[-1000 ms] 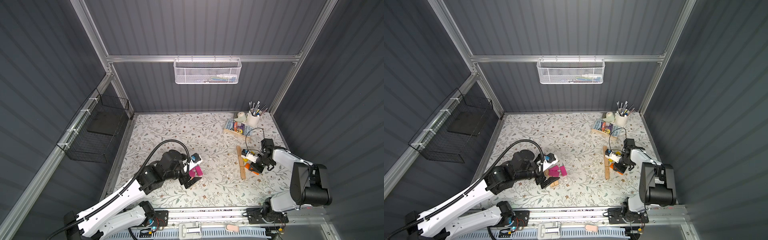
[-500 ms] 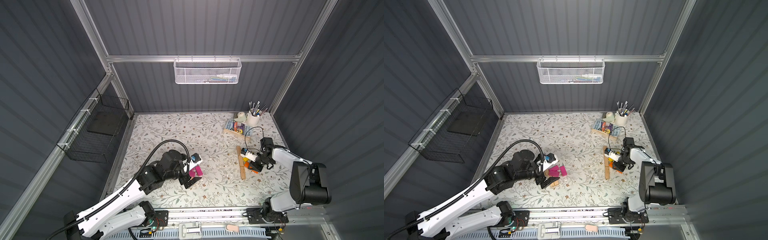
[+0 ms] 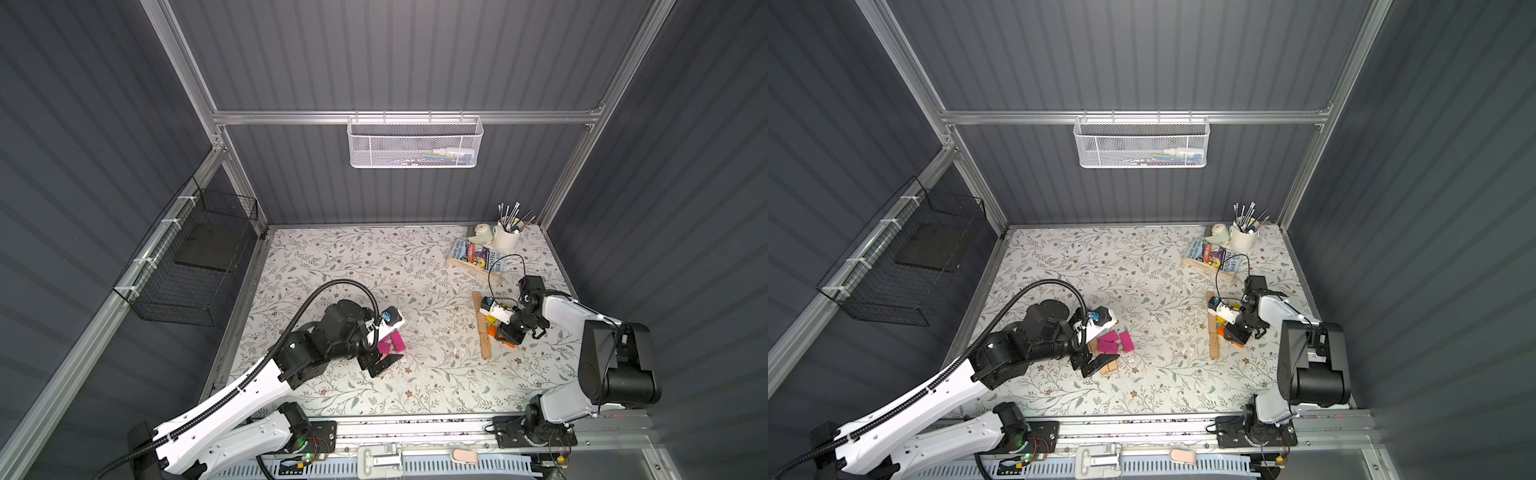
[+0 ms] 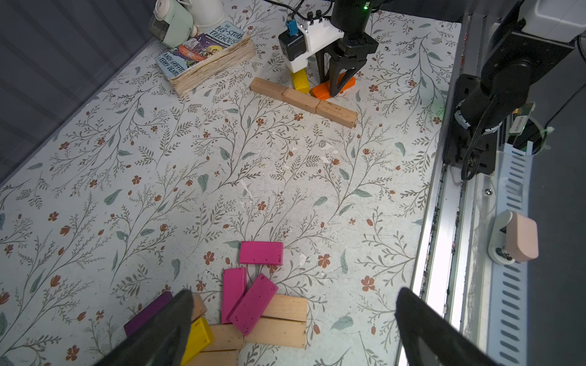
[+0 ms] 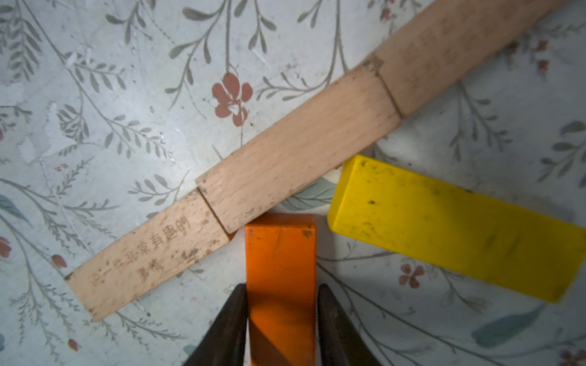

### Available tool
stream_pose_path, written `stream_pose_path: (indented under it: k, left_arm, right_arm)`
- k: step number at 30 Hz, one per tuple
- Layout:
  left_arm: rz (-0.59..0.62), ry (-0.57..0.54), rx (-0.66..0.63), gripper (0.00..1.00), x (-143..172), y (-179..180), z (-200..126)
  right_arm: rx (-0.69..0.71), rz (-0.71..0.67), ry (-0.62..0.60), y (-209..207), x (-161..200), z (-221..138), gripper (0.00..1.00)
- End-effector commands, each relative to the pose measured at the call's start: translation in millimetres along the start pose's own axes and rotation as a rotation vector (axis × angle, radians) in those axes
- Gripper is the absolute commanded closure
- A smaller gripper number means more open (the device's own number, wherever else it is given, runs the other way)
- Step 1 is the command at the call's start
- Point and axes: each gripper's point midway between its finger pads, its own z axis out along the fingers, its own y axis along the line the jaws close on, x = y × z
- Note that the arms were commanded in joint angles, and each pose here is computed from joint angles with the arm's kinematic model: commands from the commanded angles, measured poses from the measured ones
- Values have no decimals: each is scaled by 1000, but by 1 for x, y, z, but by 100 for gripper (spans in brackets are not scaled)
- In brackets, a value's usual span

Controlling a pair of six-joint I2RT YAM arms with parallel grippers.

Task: Assemble the letter k with building blocks
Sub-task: Assemble the building block at the center of the board.

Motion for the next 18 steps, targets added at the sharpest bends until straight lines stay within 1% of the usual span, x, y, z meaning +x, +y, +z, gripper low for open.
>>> stream_pose_path:
  k: [1, 5, 6, 8, 11, 13, 15, 17, 18]
  left_arm:
    - [-12, 16, 3, 0, 7, -3, 0]
    - [-13, 13, 0, 0, 7, -2, -1]
    - [-13, 13, -3, 1, 7, -2, -1]
    - [-14, 10, -9, 0, 7, -1, -2]
    - [-13, 6, -19, 0, 6, 0, -4]
    - [-12, 5, -22, 0, 6, 0, -4]
    - [-15, 5, -30, 0, 6, 2, -4]
    - [-16, 11, -34, 0, 8, 2, -3]
    - [-18, 13, -35, 0, 9, 3, -3]
  right_arm:
    - [8, -1, -1, -3, -4, -5, 61]
    - [43, 0, -31, -8, -12, -16, 58]
    - [55, 1, -54, -9, -17, -22, 57]
    - [94, 20, -129, -14, -35, -40, 53]
    - [141, 77, -268, -16, -65, -72, 43]
    - [153, 184, -356, -15, -85, -91, 40]
    - [153, 338, -414, -15, -100, -104, 37]
    - [135, 508, -442, -10, -109, -112, 35]
    - [172, 607, -436, -12, -108, -113, 35]
